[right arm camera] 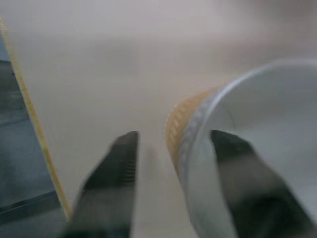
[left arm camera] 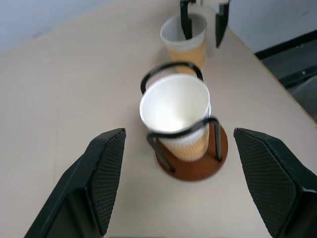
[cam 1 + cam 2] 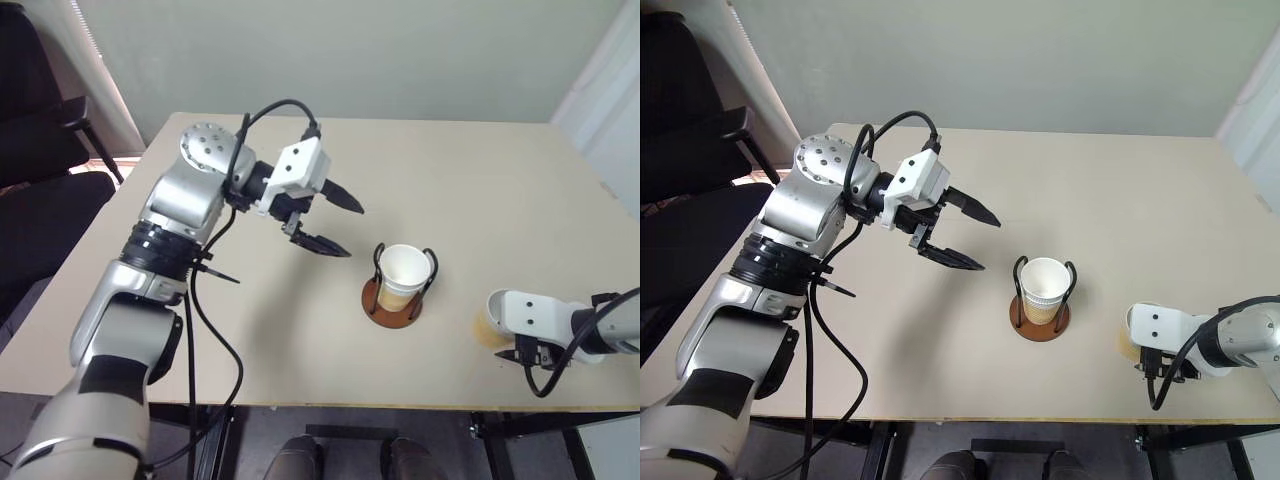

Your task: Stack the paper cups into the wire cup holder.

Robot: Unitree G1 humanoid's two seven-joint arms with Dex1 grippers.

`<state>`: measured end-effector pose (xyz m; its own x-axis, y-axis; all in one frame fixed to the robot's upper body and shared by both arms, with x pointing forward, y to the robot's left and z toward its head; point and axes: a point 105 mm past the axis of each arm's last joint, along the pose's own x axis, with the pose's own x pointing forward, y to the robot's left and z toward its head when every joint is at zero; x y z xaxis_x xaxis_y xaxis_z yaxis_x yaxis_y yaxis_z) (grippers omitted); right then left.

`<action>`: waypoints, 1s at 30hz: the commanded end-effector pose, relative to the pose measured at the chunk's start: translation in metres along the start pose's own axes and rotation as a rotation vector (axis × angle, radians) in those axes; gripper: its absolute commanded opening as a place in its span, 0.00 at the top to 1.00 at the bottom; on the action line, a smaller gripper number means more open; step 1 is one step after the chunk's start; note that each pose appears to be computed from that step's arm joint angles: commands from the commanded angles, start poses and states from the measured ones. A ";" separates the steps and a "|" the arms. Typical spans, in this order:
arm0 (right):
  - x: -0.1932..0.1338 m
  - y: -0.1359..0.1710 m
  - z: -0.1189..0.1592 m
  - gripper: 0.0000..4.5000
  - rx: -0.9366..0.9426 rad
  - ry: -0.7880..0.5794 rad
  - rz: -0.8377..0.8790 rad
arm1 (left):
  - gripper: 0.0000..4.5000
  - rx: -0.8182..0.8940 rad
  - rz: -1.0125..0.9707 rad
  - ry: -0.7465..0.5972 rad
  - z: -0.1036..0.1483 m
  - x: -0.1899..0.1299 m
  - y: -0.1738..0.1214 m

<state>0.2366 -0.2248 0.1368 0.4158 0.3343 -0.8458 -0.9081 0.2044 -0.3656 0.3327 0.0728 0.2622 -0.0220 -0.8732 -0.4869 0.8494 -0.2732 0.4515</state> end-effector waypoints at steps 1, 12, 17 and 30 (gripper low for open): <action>-0.007 -0.005 0.004 0.77 -0.044 0.008 -0.017 | 0.17 0.055 0.017 0.025 0.006 -0.011 0.000; -0.040 -0.019 0.011 0.99 -0.065 -0.018 -0.037 | 0.17 0.012 -0.017 0.091 -0.015 -0.020 -0.019; -0.098 -0.043 0.067 0.99 -0.158 -0.164 -0.097 | 0.17 0.002 -0.037 0.104 -0.018 -0.021 -0.023; -0.097 -0.053 0.153 0.99 -0.449 -0.285 0.041 | 0.17 0.009 -0.052 0.050 -0.009 -0.014 -0.023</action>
<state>0.2497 -0.1269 0.2942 0.3006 0.5994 -0.7419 -0.8420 -0.1985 -0.5016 0.3256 0.0976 0.2393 -0.0107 -0.8310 -0.5561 0.8663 -0.2855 0.4100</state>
